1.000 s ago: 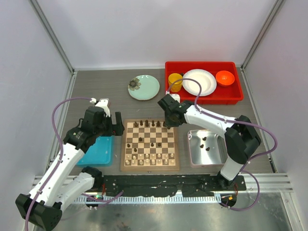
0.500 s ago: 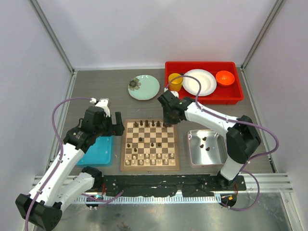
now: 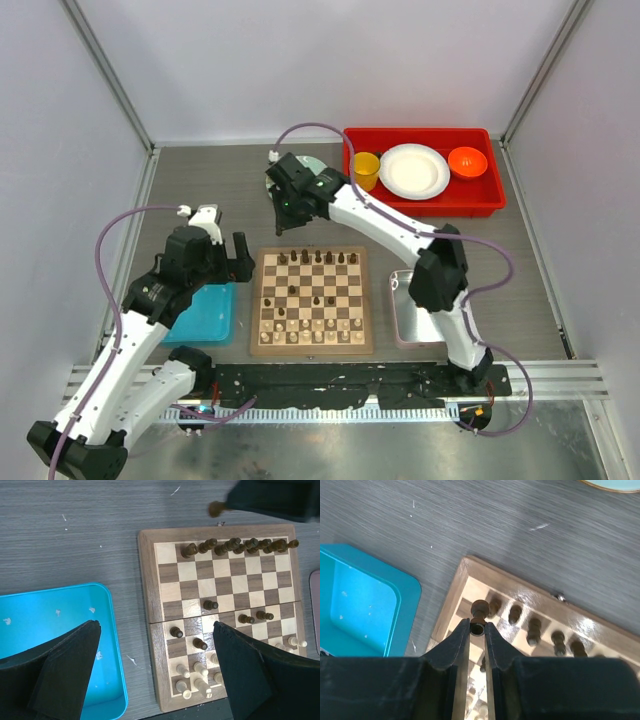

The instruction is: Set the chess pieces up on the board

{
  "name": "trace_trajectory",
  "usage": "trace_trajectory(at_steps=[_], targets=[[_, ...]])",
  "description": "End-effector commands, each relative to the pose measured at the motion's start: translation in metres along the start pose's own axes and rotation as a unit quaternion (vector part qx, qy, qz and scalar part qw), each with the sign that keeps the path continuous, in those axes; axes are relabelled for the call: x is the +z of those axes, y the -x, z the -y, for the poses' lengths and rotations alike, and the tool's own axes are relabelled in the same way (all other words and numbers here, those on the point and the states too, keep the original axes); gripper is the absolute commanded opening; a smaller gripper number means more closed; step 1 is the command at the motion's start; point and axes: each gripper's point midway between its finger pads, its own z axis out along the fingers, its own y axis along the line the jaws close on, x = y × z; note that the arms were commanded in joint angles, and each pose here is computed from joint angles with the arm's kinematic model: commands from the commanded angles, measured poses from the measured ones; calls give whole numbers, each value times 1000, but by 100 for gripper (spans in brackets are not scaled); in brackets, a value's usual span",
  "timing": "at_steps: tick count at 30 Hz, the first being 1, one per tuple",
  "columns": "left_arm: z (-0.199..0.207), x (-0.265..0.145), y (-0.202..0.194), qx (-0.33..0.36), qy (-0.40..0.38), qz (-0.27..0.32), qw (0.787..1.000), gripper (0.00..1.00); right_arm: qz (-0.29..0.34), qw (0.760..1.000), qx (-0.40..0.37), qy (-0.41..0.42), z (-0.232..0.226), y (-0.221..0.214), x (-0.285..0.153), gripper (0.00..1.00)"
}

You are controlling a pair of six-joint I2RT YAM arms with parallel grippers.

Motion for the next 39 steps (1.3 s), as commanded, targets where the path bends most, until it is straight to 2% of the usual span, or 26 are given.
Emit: trace_trajectory(at_steps=[1,4,16,39], targets=[[1,-3,15,-7,0,32,999,100,-39,998,-35,27,-24,-2,22,1],[2,-2,15,-7,-3,31,999,100,-64,996,-48,36,-32,-14,45,1],[3,-1,14,-5,-4,30,1000,100,-107,990,-81,46,-34,-43,68,1],[3,1,13,-5,-5,27,1000,100,-125,987,-95,34,-27,-59,83,1]])
